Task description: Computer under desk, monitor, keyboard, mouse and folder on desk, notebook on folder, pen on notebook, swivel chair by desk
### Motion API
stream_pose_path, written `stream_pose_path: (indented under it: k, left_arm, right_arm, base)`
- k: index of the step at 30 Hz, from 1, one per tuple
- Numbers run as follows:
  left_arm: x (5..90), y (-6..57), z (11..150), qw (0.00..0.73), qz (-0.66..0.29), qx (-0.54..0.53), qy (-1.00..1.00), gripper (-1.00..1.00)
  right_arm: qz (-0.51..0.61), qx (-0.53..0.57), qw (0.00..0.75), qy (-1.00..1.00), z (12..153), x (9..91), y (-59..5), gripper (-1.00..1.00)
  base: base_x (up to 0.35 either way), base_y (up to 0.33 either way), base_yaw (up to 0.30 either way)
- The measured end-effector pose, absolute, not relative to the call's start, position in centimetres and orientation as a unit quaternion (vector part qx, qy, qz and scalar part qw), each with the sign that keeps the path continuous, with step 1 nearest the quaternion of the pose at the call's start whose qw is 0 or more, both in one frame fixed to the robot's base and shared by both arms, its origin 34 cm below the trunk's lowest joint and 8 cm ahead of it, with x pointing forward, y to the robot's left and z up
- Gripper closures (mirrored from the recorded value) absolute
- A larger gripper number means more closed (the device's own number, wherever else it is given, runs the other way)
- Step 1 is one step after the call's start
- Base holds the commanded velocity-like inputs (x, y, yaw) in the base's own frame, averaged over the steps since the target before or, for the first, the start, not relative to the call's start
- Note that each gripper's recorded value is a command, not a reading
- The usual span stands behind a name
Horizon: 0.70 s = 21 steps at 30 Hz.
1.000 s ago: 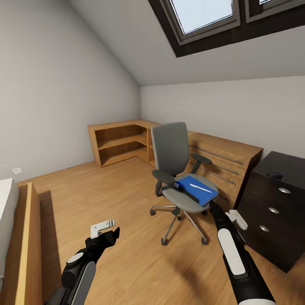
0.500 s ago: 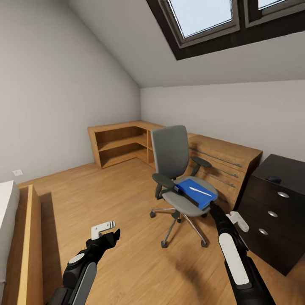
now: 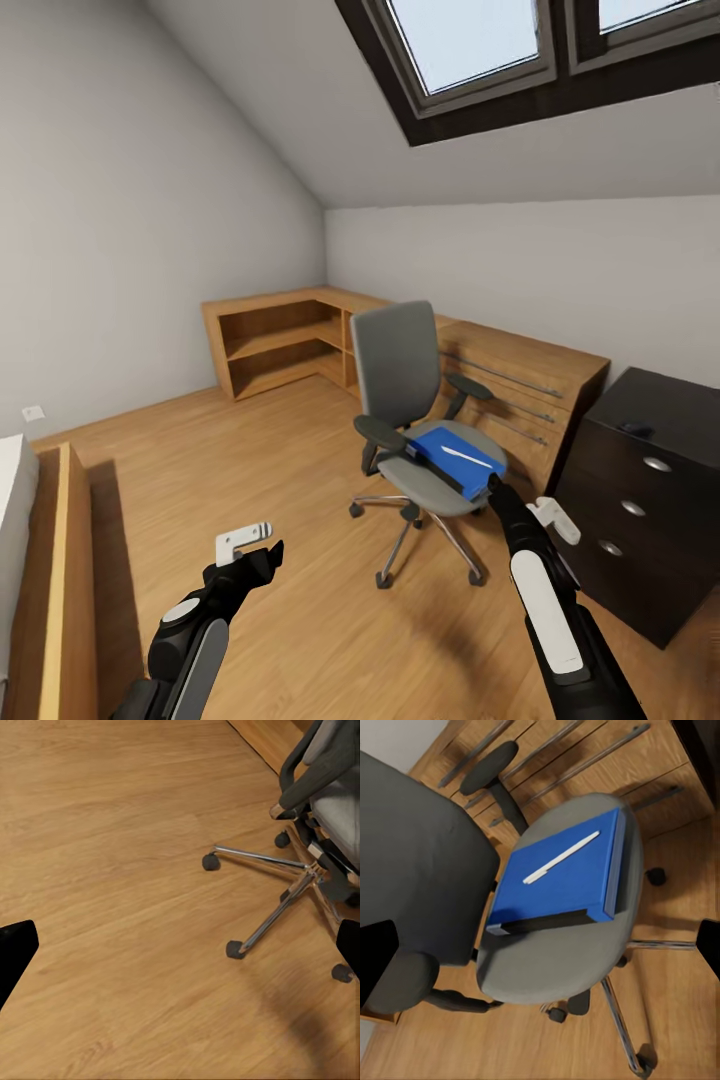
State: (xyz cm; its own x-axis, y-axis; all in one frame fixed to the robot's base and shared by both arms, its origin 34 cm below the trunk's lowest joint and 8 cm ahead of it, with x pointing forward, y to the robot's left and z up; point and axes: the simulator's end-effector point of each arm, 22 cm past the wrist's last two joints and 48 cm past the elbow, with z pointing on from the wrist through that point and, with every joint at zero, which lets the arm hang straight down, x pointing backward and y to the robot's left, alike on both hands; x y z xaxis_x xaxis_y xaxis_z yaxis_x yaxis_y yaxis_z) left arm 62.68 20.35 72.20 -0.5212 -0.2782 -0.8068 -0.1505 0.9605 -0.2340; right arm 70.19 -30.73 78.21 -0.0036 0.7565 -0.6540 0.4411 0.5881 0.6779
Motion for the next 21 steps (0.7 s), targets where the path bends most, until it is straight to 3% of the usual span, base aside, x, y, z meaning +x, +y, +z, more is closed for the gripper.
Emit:
stream_pose_path:
  k: [21]
  left_arm:
    - [62.9, 20.3, 74.2, 0.459, -0.066, -0.124, 0.877, -1.00]
  right_arm:
    - [0.136, 0.433, 0.549, 0.702, 80.3, 70.7, -30.8, -1.00]
  base:
    - [0.000, 0.000, -0.181]
